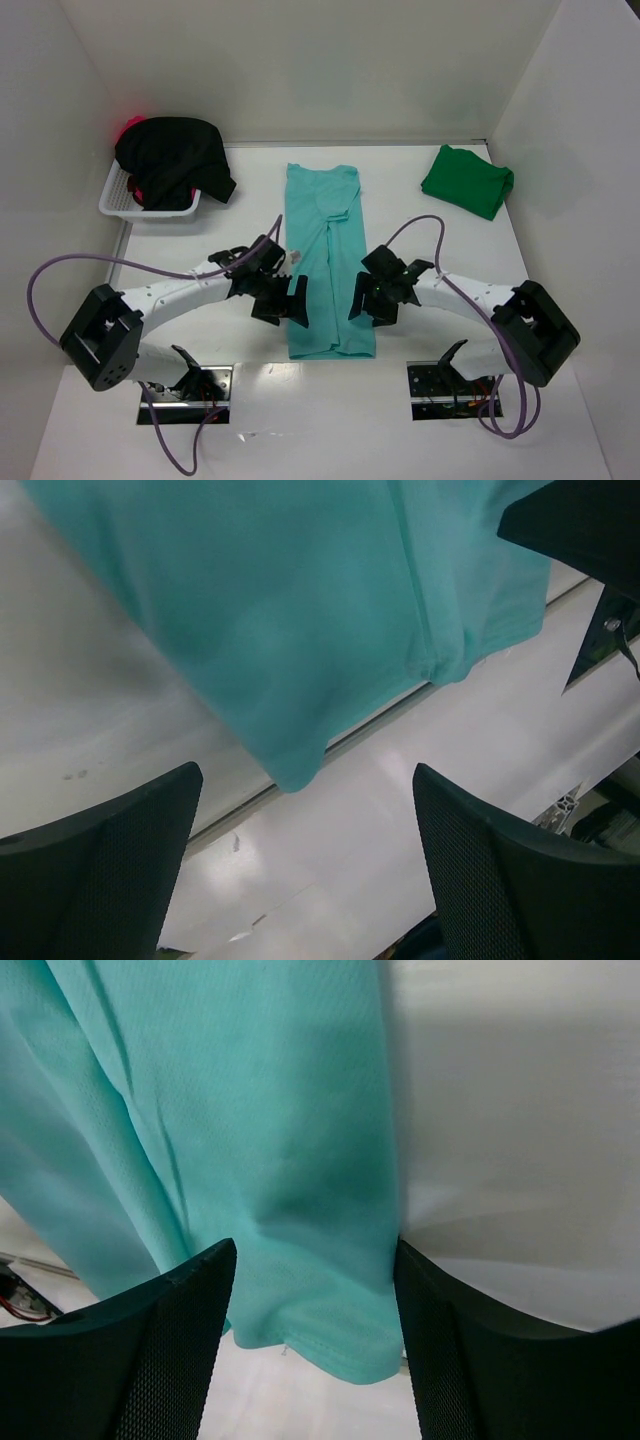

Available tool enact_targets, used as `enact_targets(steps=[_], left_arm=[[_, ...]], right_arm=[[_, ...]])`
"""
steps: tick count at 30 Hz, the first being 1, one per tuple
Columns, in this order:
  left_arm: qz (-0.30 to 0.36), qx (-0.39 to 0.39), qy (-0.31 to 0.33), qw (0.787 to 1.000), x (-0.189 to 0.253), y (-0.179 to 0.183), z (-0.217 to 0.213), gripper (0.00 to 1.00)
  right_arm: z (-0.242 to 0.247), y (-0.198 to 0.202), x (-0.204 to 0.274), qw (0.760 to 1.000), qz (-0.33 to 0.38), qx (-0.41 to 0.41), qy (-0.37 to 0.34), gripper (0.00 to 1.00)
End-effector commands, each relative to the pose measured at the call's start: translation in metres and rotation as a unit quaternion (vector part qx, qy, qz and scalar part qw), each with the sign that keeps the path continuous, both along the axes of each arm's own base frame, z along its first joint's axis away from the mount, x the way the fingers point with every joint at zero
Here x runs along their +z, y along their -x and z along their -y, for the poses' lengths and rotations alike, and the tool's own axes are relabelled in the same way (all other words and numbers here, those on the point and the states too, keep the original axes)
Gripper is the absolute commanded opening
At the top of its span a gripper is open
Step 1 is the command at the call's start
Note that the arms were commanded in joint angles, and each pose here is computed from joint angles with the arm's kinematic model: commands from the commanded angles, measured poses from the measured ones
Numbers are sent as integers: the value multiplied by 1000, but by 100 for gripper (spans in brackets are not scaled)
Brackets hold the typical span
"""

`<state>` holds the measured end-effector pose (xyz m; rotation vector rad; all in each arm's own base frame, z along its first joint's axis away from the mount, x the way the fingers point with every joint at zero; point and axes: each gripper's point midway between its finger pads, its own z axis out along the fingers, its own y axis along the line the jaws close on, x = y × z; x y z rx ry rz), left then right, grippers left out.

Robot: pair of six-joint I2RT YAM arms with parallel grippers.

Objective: Fold and stack the t-shirts
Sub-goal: Grab the bottom of the folded rectangular tshirt with both arms

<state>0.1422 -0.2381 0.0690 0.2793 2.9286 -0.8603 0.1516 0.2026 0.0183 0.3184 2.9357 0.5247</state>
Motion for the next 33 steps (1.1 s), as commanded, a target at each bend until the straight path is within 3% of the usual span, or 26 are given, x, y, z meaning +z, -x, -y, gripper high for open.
enact_targets(steps=[1, 7, 16, 25, 30, 33], left_arm=[[-30, 0, 3, 1000, -5, 17, 7, 93], [-41, 9, -15, 999, -15, 29, 3, 93], [-41, 22, -33, 998, -26, 29, -1, 93], [-48, 46, -41, 997, -36, 34, -5, 89], [-53, 37, -48, 997, -38, 40, 3, 82], [-57, 32, -61, 996, -42, 47, 7, 72]], right_arm=[[1, 23, -7, 999, -29, 4, 17, 71], [6, 51, -5, 998, -46, -32, 4, 82], [29, 70, -4, 997, -57, -55, 25, 82], [25, 72, -6, 997, -53, -57, 7, 67], [18, 74, -7, 997, -58, -52, -9, 53], [16, 77, -8, 997, -60, -50, -9, 46]])
